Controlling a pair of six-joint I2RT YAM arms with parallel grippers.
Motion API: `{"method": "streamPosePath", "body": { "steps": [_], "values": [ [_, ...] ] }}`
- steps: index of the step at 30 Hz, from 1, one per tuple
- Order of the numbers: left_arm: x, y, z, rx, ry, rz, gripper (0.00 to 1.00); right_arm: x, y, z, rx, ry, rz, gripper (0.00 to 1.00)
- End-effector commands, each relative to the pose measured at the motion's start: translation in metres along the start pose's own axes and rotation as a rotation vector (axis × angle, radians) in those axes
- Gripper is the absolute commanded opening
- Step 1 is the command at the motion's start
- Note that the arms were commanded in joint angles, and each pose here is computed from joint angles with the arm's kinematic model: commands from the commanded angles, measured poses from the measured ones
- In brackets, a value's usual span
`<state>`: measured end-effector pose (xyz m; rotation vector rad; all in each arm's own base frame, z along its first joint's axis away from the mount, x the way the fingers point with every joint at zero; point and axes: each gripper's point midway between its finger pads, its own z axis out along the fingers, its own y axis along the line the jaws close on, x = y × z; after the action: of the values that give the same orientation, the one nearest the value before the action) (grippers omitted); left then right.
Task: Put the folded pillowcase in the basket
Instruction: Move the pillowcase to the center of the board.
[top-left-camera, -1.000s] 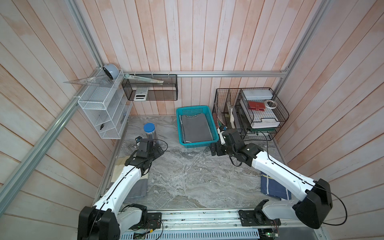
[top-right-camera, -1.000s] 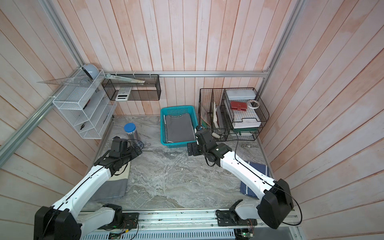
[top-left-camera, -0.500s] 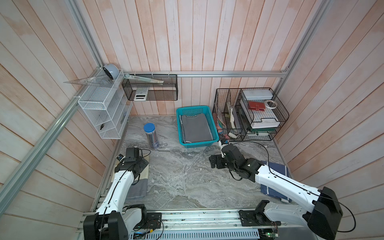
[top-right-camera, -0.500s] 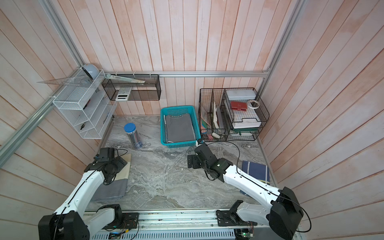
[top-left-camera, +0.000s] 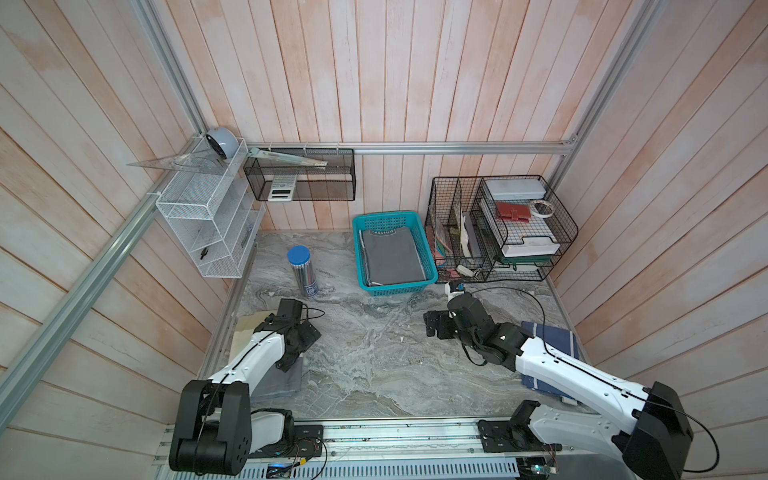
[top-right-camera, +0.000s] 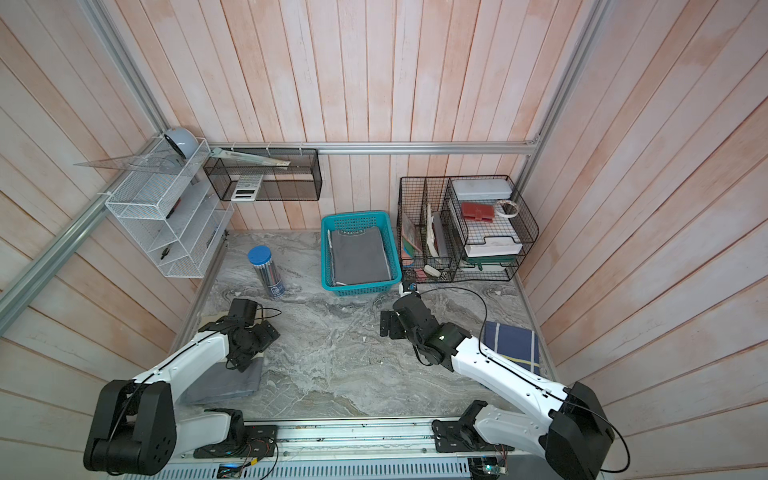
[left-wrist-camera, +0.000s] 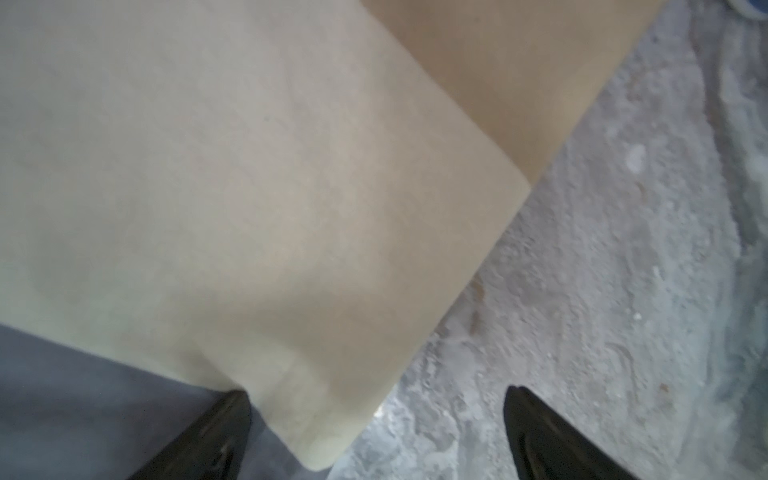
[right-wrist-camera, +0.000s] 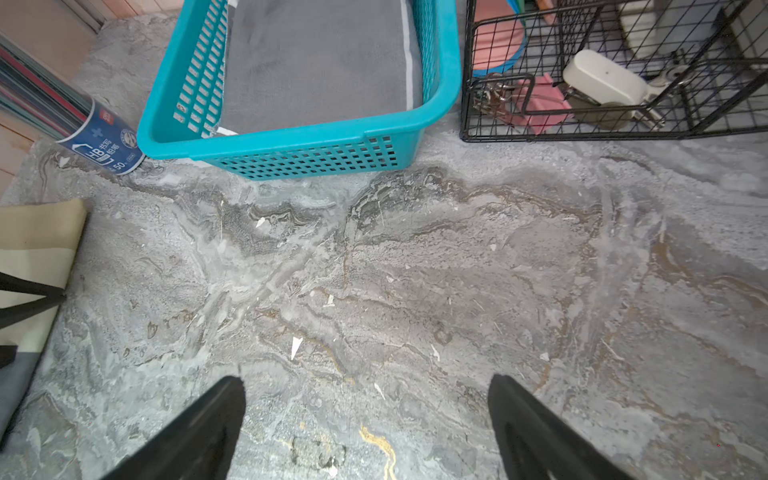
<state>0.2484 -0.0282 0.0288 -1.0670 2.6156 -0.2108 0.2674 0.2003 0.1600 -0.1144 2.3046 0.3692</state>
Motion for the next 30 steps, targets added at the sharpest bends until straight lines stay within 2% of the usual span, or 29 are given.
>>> {"method": "streamPosePath", "body": {
  "steps": [1, 8, 11, 14, 17, 20, 25, 30],
  "values": [
    [0.024, -0.007, 0.009, 0.054, 0.019, -0.059, 1.0, -0.013, -0.008, -0.011, 0.051, -0.045, -0.014, 0.98],
    [0.068, -0.051, -0.001, 0.184, 0.014, 0.032, 1.0, -0.01, -0.016, -0.018, 0.046, -0.09, 0.066, 0.98],
    [0.09, -0.077, -0.007, 0.221, 0.035, 0.107, 1.0, -0.006, -0.021, -0.017, 0.061, -0.086, 0.083, 0.97],
    [0.1, -0.097, -0.025, 0.22, -0.014, 0.209, 1.0, -0.004, -0.022, -0.017, 0.07, -0.071, 0.081, 0.98],
    [0.089, -0.11, -0.048, 0.257, -0.083, 0.283, 1.0, -0.004, -0.019, -0.017, 0.059, -0.06, 0.075, 0.97],
    [0.056, -0.093, -0.06, 0.19, -0.134, 0.317, 1.0, -0.003, -0.016, -0.015, 0.05, -0.05, 0.072, 0.98],
    [0.001, -0.04, -0.048, 0.095, -0.15, 0.213, 1.0, 0.005, -0.009, -0.005, 0.03, -0.008, 0.083, 0.98],
    [-0.003, -0.03, -0.02, 0.03, -0.081, 0.227, 1.0, 0.015, -0.003, 0.006, 0.012, 0.037, 0.103, 0.98]
  ]
}}
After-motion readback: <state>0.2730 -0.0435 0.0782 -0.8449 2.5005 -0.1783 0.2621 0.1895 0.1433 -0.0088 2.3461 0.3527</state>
